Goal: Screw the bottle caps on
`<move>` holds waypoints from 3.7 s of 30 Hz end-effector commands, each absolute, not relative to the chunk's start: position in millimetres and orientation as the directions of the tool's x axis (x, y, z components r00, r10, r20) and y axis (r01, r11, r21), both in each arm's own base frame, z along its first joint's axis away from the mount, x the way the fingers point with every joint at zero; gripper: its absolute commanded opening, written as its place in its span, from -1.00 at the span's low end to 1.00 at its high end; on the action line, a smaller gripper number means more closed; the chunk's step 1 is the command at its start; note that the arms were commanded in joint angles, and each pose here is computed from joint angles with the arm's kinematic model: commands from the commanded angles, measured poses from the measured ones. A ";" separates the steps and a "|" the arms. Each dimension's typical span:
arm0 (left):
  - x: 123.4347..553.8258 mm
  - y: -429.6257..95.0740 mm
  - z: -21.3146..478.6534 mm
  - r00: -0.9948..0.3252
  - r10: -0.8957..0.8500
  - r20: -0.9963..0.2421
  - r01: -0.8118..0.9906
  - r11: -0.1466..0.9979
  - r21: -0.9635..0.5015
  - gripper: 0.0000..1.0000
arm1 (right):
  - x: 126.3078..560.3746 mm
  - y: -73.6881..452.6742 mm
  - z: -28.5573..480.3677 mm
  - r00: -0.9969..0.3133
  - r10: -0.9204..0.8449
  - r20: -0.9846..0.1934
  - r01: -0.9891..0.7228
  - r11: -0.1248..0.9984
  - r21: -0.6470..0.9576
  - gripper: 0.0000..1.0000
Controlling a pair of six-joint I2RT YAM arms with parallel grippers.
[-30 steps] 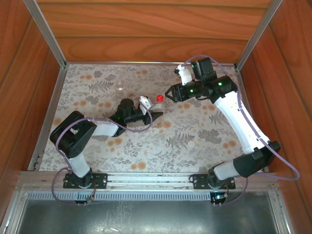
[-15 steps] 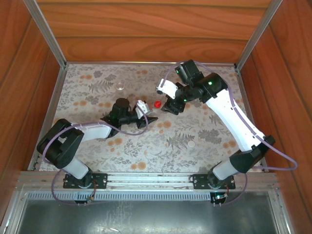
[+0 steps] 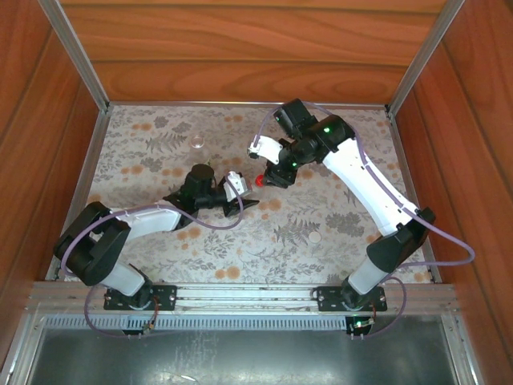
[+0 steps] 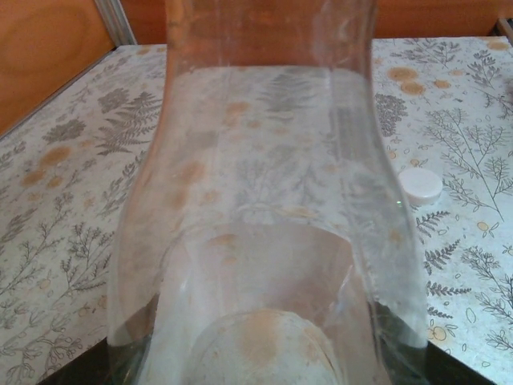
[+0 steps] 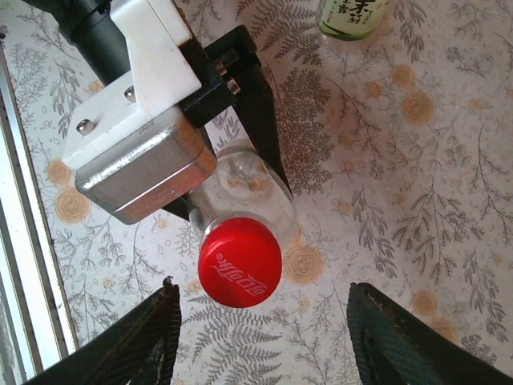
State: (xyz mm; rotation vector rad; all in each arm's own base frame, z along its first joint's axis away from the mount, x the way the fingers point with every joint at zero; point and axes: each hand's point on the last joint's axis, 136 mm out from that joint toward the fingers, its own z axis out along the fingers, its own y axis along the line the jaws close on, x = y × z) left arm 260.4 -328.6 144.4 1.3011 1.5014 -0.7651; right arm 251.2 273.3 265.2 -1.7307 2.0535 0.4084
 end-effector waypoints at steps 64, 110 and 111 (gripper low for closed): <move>295.8 -311.9 153.6 0.162 0.560 -0.812 0.768 0.445 0.460 0.02 | 279.1 276.3 256.0 -0.846 -0.215 -0.488 -0.468 0.738 0.486 0.31; 247.1 -326.8 148.2 0.123 0.453 -0.883 0.948 0.210 0.239 0.02 | 225.2 282.3 237.6 0.087 -0.842 -0.533 -0.995 -0.049 -0.085 -0.30; 247.9 -327.0 148.9 0.120 0.453 -0.883 0.947 0.214 0.239 0.02 | 225.2 282.9 238.0 0.086 -0.839 -0.537 -0.995 -0.048 -0.085 -0.31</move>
